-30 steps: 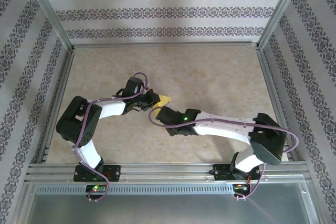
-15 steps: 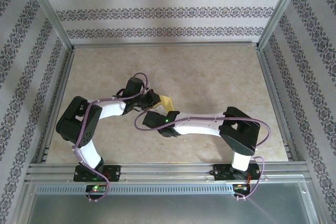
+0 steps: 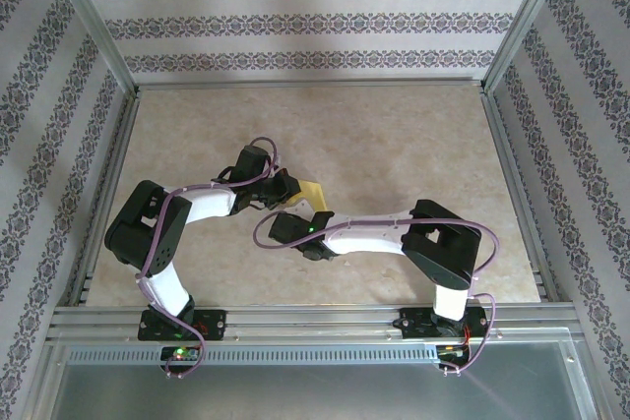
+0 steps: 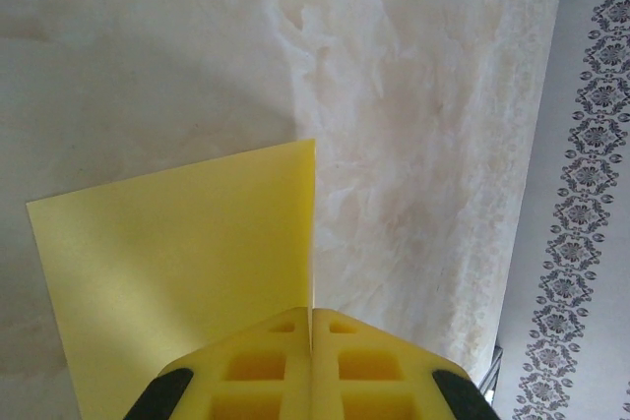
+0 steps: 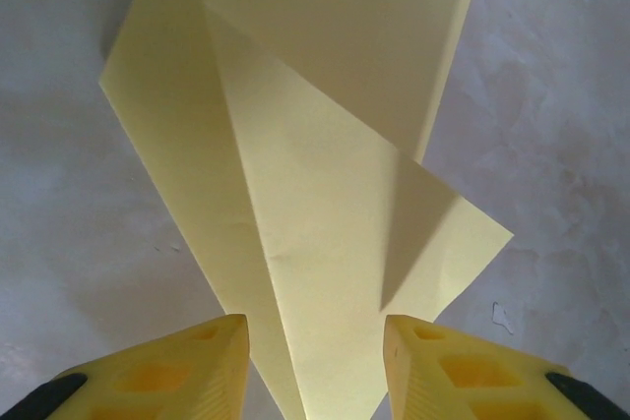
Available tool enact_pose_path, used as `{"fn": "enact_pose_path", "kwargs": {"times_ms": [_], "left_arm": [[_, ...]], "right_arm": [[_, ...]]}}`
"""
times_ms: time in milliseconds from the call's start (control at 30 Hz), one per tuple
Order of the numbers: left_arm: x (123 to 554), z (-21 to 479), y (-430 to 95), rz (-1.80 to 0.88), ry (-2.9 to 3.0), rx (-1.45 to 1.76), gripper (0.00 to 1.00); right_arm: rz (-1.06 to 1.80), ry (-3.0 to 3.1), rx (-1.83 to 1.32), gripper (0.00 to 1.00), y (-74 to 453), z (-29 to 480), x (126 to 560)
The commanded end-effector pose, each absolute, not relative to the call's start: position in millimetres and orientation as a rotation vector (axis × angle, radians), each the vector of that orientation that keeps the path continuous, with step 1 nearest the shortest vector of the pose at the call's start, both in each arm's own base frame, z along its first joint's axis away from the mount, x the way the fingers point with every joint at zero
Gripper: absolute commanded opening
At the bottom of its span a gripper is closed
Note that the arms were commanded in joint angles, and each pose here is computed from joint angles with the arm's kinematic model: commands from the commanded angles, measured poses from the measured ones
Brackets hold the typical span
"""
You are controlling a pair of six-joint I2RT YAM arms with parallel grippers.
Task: Fold a paper plane with a square sheet of paper (fold left side to right side)
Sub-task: Fourth fold the wing at the center of the table.
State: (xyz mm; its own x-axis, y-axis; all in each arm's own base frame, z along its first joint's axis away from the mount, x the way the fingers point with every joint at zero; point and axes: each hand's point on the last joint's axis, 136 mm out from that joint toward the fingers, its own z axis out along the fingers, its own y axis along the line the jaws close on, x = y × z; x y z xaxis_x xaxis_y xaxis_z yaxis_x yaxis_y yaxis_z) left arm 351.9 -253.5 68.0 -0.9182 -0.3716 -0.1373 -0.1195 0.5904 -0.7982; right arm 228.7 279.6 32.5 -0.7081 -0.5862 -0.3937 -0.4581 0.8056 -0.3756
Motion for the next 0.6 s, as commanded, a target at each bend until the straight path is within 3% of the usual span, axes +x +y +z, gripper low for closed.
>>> {"fn": "enact_pose_path", "kwargs": {"times_ms": [0,567], "left_arm": [[351.1,78.8,-256.8,-1.229,2.517,-0.366,0.00],[351.4,78.0,-256.0,-1.220,2.523,-0.367,0.00]], "right_arm": [[-0.406,2.479,-0.744,0.40,268.6,25.6,229.6],[-0.424,2.491,-0.739,0.28,261.3,19.7,227.3]]}}
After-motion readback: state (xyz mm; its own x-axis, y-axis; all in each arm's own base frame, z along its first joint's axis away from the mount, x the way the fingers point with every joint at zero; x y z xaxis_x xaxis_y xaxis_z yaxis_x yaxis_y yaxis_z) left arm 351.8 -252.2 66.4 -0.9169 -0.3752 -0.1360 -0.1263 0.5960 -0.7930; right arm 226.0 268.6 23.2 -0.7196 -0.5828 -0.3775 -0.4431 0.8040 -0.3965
